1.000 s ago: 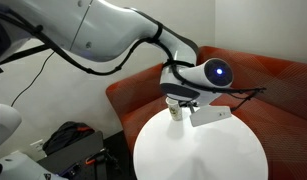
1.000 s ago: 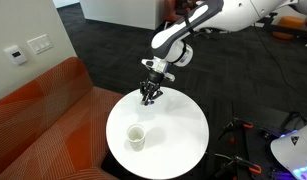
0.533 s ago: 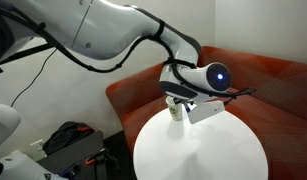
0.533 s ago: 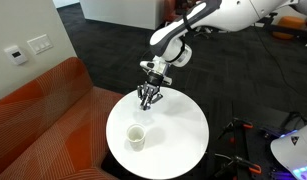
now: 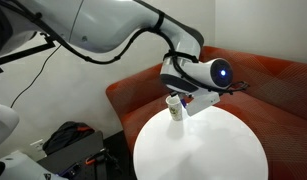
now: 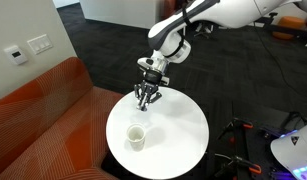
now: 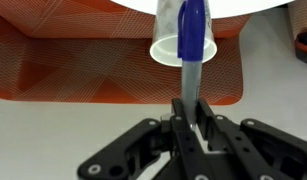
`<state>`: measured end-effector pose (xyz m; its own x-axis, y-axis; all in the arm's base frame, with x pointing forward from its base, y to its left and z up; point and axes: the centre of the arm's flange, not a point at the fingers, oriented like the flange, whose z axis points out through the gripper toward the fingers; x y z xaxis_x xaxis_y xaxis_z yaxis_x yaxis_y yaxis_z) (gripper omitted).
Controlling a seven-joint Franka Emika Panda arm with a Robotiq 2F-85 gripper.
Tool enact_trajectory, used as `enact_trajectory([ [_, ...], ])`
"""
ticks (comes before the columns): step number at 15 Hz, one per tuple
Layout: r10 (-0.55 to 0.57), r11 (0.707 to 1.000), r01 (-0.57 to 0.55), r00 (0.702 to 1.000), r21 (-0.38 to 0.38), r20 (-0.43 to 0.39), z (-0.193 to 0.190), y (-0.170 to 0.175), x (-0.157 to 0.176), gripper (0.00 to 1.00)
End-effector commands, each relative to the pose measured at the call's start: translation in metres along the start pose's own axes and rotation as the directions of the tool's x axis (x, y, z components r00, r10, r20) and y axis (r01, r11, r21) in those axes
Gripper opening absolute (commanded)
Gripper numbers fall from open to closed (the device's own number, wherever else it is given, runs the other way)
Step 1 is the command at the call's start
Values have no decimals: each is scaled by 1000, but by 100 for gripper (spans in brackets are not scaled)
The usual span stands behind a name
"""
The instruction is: Put the pen in the cup
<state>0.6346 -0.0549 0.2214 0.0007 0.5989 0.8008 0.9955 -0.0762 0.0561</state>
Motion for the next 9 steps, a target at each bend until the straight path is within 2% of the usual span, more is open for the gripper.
enact_trajectory([
  [1,-44,999,45,998,19,-48,-5,5,25,5],
  [9,-102,987,117,987,113,-126,11,20,55,5],
])
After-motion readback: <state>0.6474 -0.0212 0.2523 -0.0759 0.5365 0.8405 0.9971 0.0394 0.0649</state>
